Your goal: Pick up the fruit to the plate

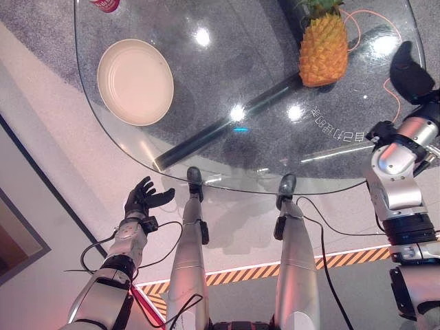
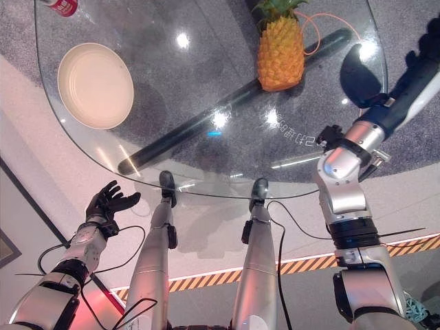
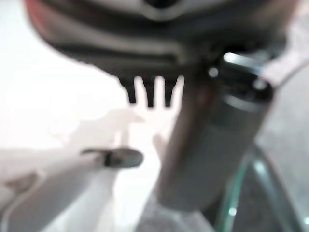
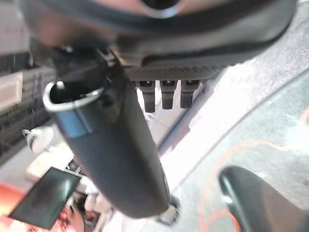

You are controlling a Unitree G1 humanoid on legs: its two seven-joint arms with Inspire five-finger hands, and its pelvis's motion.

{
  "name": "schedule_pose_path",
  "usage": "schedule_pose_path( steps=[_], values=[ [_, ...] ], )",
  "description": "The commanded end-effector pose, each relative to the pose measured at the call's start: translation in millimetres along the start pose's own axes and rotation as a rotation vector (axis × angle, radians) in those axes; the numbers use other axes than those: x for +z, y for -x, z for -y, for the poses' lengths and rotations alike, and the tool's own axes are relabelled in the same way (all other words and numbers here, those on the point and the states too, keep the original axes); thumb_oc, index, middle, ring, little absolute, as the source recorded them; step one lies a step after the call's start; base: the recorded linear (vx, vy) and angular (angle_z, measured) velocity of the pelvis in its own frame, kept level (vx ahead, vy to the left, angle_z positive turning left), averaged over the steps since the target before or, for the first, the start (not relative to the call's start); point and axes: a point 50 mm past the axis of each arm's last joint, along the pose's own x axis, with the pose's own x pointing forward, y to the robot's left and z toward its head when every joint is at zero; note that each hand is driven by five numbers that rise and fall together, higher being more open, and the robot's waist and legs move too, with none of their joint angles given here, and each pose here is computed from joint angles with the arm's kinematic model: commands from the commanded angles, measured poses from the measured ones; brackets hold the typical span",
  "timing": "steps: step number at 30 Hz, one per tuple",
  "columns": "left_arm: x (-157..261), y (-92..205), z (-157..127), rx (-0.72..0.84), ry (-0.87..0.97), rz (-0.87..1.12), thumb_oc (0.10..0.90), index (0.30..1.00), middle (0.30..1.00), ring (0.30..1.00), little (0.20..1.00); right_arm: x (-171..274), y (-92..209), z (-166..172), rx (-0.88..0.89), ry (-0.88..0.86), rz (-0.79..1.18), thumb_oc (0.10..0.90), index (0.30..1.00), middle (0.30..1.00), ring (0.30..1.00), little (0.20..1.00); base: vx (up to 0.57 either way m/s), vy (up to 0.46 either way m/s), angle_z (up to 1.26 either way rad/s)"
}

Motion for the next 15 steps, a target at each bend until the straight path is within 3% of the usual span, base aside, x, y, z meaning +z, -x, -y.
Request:
schedule_pose_path(
  steps=[1,15],
  values=[
    [-21.9,11.0,-31.5,0.102,-0.005,-0.036,0.800,0.900,0.900,0.900,0.900,31.2,-3.9,3.8,0.019,-0.054,0.162,0.800,0.900,0.900,0.900,0.900,0.00,0.000,0.00],
    [-30.7,14.2,-21.7,0.083,-0.013,-0.042,0.800,0.900,0.900,0.900,0.900,29.4,19.2,-22.8,0.223,-0.071,0.131,0.800,0.900,0.900,0.900,0.900,0.00,0.000,0.00]
  ],
)
